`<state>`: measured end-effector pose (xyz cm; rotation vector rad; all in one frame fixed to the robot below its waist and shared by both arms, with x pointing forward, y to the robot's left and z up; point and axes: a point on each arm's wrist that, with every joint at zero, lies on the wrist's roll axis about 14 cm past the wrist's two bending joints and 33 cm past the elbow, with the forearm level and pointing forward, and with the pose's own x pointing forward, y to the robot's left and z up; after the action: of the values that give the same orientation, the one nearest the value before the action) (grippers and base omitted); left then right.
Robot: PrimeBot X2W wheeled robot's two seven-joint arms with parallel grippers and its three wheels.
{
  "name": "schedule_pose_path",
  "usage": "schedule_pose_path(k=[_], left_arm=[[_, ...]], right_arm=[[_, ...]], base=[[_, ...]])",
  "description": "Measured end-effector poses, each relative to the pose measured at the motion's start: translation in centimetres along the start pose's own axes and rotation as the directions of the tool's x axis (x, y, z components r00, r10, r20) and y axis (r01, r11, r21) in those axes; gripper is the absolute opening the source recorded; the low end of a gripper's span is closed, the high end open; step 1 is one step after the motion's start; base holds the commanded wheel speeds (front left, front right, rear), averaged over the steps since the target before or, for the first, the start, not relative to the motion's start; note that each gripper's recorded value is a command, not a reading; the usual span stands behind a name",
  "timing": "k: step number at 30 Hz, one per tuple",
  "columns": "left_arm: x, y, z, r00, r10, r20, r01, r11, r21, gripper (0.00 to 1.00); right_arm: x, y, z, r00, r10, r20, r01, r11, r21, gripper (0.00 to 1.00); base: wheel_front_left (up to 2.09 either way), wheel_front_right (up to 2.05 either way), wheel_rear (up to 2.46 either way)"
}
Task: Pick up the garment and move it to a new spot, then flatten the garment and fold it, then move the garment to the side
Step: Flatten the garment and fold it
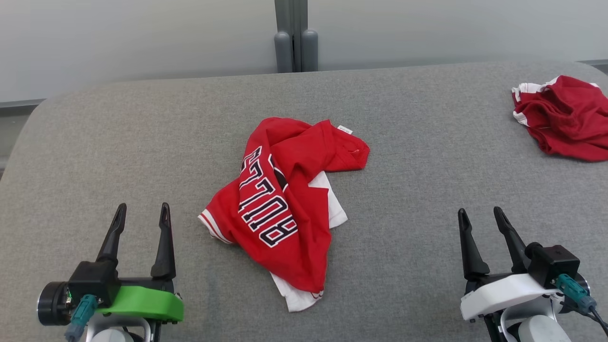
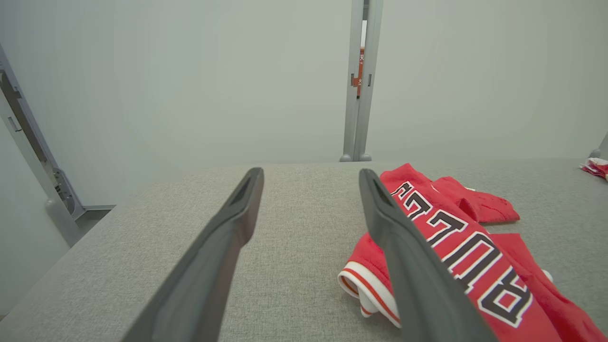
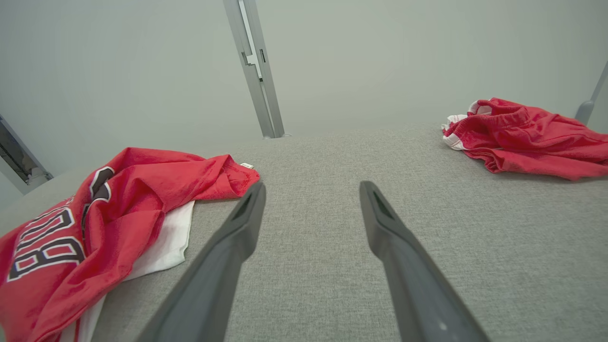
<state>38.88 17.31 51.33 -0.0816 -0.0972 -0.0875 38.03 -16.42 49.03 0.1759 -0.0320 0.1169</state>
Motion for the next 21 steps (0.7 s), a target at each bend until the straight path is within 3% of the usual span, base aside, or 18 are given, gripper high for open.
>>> schedule_pose_path(k=[12,21], left_arm=[[-1.4,0.9,-0.4,0.999,0.037,-0.011,-0.037,0.999,-0.009,1.0],[-1.8,1.9,-0.9,0.997,0.069,-0.028,-0.069,0.998,-0.008,1.0]], right_arm=[[0.2,1.5,-0.7,0.998,0.051,-0.023,-0.051,0.999,-0.003,1.0],[5.1,5.5,0.3,0.977,0.214,-0.007,-0.214,0.975,-0.06,1.0]], base=[[0.0,0.0,0.0],[0.0,0.0,0.0]])
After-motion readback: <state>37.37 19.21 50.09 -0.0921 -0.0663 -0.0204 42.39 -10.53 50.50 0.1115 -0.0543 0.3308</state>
